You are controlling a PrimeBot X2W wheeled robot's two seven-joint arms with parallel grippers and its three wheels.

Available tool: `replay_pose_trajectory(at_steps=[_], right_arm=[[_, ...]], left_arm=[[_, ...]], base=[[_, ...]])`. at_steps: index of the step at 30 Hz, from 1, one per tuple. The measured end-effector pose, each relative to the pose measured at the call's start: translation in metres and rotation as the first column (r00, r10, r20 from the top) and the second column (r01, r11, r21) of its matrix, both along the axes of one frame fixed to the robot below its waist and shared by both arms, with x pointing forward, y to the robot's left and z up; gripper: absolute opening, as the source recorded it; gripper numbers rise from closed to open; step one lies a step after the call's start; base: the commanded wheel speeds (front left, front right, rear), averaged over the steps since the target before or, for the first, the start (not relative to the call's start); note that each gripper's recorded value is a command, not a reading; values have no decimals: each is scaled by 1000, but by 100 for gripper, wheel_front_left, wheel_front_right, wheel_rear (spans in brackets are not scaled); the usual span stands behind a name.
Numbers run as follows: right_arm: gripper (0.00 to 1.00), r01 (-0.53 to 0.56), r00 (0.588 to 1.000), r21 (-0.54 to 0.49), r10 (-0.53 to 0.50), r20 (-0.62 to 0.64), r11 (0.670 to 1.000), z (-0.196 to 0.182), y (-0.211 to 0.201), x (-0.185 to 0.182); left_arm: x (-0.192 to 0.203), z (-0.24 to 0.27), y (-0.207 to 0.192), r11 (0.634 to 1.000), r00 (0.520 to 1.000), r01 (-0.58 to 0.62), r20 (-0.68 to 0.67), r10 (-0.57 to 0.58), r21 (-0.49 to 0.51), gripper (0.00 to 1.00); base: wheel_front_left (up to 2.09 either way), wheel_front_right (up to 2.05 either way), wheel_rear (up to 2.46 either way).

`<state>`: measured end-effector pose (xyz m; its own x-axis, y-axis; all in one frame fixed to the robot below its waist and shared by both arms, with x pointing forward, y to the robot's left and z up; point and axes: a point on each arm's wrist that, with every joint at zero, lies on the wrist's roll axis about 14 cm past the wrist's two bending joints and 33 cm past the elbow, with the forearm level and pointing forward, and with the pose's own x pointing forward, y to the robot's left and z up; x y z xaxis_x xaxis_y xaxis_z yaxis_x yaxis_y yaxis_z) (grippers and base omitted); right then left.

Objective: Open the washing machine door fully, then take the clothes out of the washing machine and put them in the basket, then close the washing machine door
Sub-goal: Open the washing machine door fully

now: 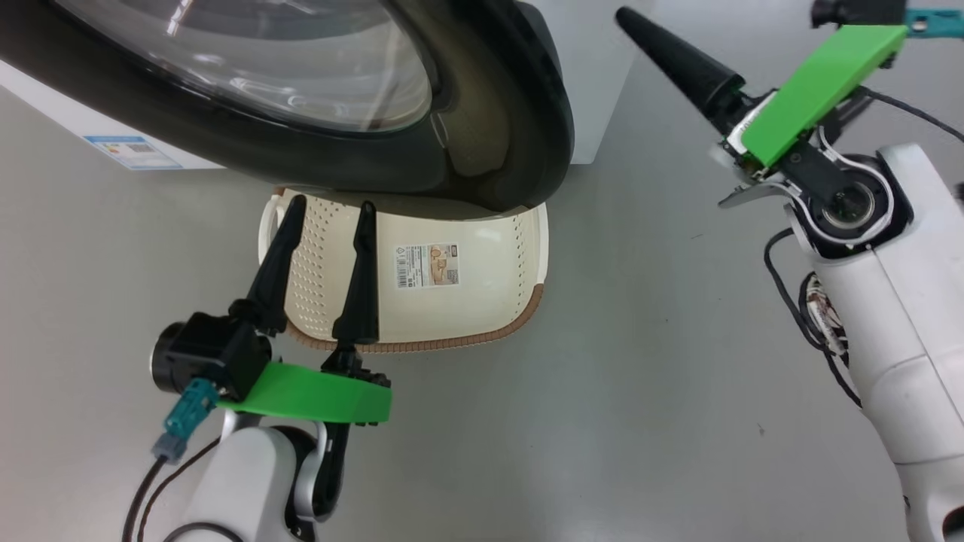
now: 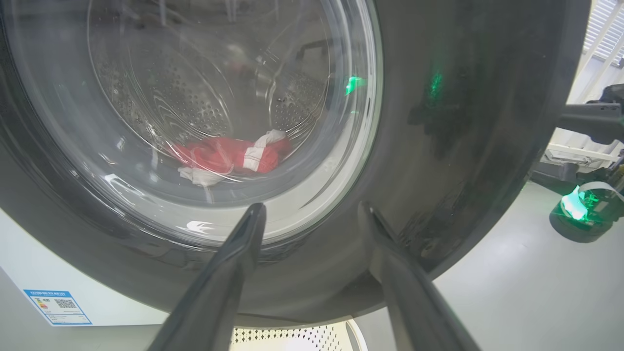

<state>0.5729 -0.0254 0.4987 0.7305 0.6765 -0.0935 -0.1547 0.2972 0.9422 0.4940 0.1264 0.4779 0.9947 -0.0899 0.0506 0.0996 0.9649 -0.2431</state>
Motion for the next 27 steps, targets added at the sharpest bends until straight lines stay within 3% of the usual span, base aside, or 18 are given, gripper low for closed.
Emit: replay_pose_trajectory(at_steps=[6, 13, 27], right_arm=[[100, 142, 985, -149, -124, 123, 979, -8, -30, -4], [100, 281, 933, -310, -183, 311, 908, -10, -55, -11], [100, 488, 796, -520, -114, 594, 701, -15, -89, -33]], left_arm=[[1, 3, -1, 1000, 1000, -6, 6, 6, -9, 100], [1, 7, -4, 1000, 1000, 0, 14, 0, -15, 100], [-7, 8, -6, 1000, 1000, -5, 10, 5, -17, 100]], base=[[0, 0, 0], [0, 0, 0], [0, 0, 0]])
